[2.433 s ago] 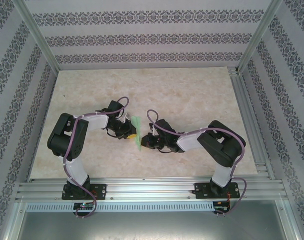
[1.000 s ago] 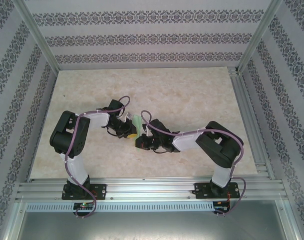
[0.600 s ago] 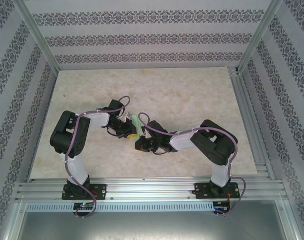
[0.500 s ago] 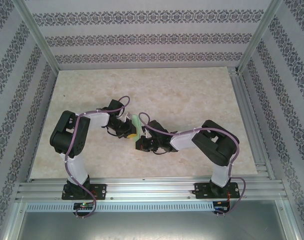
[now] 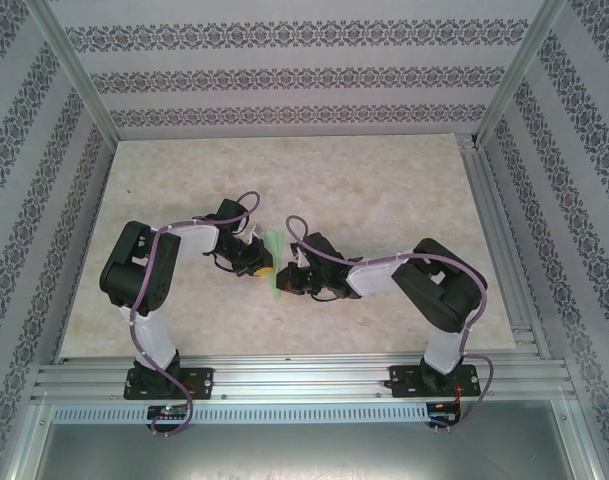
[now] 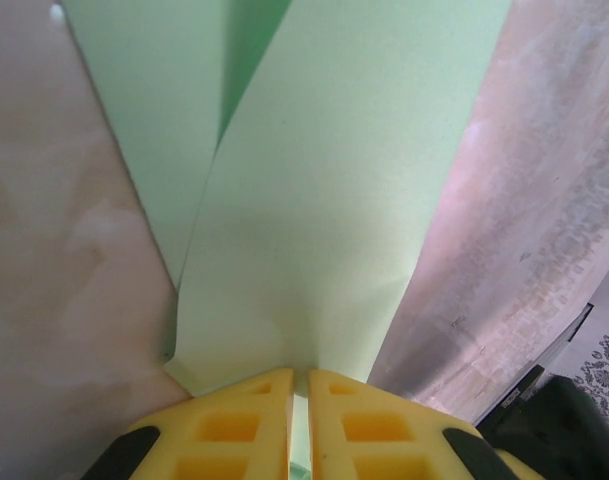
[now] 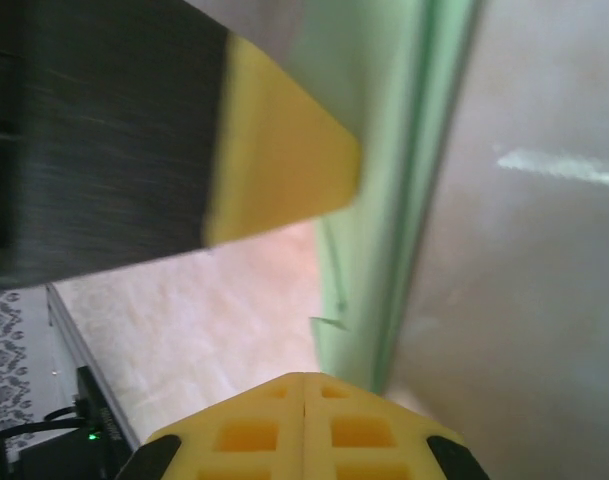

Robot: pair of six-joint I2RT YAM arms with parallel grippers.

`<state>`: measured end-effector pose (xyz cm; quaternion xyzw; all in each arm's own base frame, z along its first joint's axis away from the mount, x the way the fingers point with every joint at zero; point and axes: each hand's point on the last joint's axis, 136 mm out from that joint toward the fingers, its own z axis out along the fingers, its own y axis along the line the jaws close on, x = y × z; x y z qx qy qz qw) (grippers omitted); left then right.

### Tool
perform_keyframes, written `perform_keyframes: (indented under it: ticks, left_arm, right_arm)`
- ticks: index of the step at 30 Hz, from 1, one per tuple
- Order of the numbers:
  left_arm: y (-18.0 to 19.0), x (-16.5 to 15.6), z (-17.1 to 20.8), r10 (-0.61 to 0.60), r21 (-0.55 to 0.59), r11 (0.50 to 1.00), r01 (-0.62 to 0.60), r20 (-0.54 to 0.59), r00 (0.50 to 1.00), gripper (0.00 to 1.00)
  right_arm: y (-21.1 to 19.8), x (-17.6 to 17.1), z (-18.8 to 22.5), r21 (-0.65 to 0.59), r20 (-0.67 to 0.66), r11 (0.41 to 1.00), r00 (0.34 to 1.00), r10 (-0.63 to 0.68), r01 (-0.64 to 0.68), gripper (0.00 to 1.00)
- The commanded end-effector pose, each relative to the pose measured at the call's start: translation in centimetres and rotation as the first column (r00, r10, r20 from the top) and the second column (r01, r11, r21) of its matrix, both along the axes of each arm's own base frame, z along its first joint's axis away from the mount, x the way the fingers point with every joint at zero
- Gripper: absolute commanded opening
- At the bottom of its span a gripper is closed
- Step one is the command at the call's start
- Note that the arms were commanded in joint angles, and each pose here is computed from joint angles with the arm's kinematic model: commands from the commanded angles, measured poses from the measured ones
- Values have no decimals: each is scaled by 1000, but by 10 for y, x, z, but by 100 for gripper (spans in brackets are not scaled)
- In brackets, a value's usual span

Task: Fold a paper plane with a square sheet of paper (pick it up from the middle)
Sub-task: Fold the wing for the fifth time at the center of the table.

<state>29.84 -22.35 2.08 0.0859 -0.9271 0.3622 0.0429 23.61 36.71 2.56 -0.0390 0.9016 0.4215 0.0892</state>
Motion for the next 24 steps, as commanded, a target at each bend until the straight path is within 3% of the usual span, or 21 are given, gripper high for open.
perform_keyframes:
  ticks: [1,5,11,15,17,21,24]
  left_arm:
    - [5,1,-6,-9,9,1000,9,-11,1000,15]
    - [4,2,-4,-10,5,1000,10,-9,1000,15]
    - [-2,7,15,-7,-42,999,8,21,1000,19]
    - [-9,20,47,-10,-83,996,16,81,997,30]
    - [-13,27,68,-12,-107,994,26,127,992,31]
    - [-19,40,118,-6,-154,987,43,234,972,52]
    - [-7,48,150,30,-92,996,1,333,943,59]
  right_arm:
    - [14,-9,-12,6,-42,999,998,36,-36,3]
    - [-2,-13,-36,-127,-63,991,998,28,-36,2]
    - [-7,-4,-2,-166,29,985,998,49,-43,4]
    - [-12,7,26,-190,118,981,992,46,-23,6]
    - [-21,11,35,-220,151,975,988,41,-7,8]
    - [-45,20,60,-287,254,956,967,10,66,11]
    - [-54,25,81,-274,317,956,948,-13,105,15]
